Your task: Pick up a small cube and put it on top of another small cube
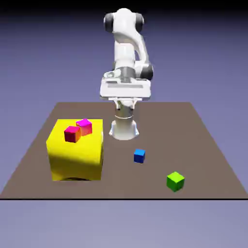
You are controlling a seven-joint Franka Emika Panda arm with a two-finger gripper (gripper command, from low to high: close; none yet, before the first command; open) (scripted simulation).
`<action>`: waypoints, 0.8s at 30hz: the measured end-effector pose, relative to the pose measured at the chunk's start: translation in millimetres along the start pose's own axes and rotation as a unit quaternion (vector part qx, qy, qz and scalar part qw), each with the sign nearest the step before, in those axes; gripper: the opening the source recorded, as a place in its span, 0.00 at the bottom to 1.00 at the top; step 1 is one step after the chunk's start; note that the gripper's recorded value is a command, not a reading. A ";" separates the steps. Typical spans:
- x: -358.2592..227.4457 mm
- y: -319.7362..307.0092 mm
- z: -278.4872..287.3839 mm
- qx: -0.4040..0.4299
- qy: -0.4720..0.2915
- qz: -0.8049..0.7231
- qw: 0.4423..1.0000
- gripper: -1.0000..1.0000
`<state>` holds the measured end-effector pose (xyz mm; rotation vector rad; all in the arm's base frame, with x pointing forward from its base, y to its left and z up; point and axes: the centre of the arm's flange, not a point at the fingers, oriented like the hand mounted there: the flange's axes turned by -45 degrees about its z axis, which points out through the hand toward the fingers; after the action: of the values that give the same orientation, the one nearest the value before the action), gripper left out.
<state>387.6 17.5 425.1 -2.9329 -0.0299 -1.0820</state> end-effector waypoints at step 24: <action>-284.4 -64.5 153.7 -0.057 -0.357 0.152 0.920 0.00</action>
<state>269.7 81.6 124.0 -3.1002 0.4715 0.0542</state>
